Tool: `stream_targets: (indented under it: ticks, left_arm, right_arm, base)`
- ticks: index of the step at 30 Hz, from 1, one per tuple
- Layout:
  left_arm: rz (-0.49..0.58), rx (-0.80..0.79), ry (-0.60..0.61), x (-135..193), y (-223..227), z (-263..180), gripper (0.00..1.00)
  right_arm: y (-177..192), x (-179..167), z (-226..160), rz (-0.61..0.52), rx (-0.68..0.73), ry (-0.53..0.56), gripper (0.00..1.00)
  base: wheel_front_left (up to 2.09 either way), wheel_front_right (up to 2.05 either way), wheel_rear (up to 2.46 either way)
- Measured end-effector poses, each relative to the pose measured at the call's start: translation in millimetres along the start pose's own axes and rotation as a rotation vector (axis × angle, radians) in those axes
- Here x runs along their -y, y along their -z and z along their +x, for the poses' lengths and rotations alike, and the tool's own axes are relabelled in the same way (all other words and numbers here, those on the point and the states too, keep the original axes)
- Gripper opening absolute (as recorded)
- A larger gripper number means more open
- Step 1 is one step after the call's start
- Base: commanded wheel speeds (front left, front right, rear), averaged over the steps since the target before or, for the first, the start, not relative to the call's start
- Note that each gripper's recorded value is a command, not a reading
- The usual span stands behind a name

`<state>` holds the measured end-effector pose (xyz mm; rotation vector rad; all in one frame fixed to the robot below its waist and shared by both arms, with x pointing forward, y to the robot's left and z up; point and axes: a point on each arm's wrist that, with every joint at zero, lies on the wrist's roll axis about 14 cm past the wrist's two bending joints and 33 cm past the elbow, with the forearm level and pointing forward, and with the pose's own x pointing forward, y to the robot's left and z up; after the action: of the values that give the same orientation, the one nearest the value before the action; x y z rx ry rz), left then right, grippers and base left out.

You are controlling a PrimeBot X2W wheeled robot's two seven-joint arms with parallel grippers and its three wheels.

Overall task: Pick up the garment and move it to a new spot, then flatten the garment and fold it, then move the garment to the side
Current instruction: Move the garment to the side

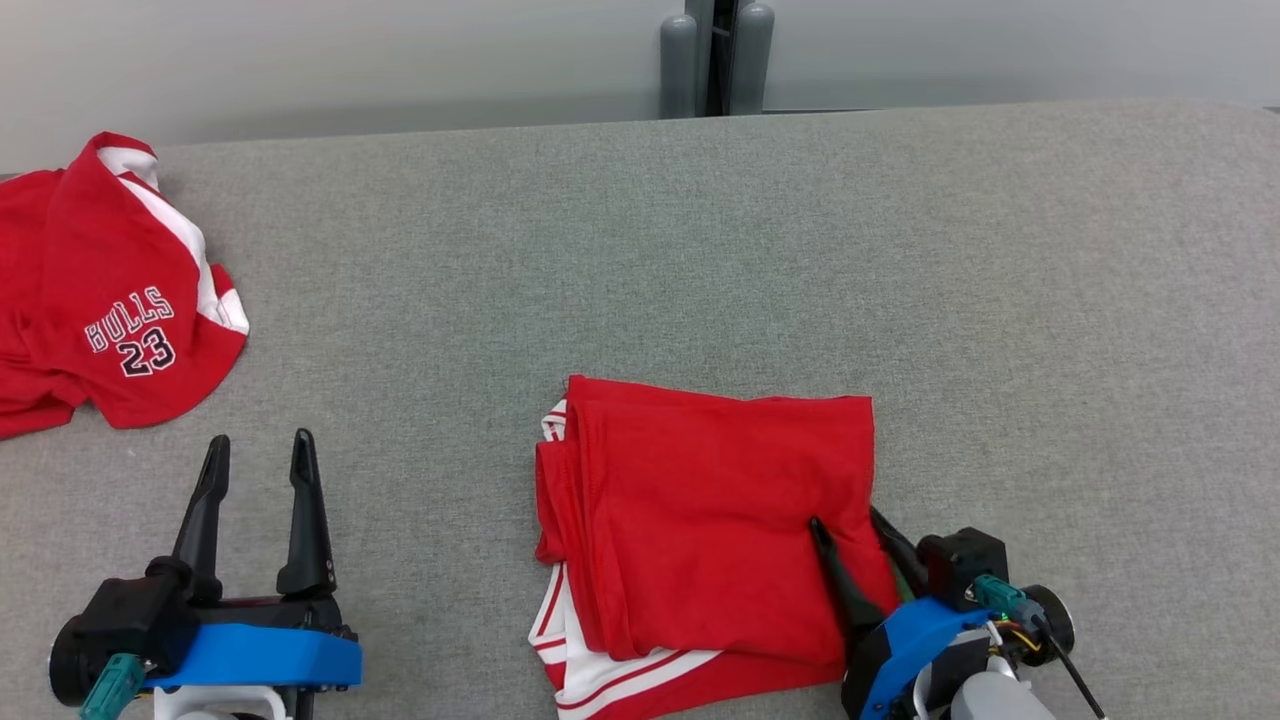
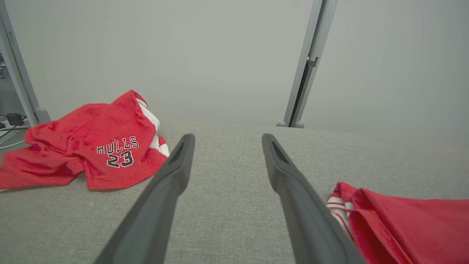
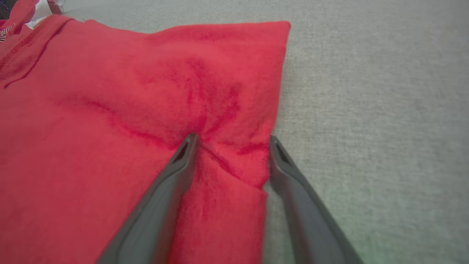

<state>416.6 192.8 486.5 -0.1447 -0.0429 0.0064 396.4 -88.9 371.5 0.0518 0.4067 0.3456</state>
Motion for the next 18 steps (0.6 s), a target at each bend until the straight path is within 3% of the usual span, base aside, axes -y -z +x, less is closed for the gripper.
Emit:
stream_targets:
  ticks: [7, 18]
  left_arm:
    - [-0.007, 0.006, 0.028, 10, 1, 12, 1.00]
    - [-0.018, 0.004, 0.163, 58, 16, 49, 1.00]
  right_arm:
    - [-18, 18, 8, -0.012, 0.052, 0.037, 0.00]
    - [-53, 125, -9, -0.065, 0.134, 0.279, 0.00]
  base:
    - [0.00, 0.00, 0.00]
    - [0.00, 0.00, 0.00]
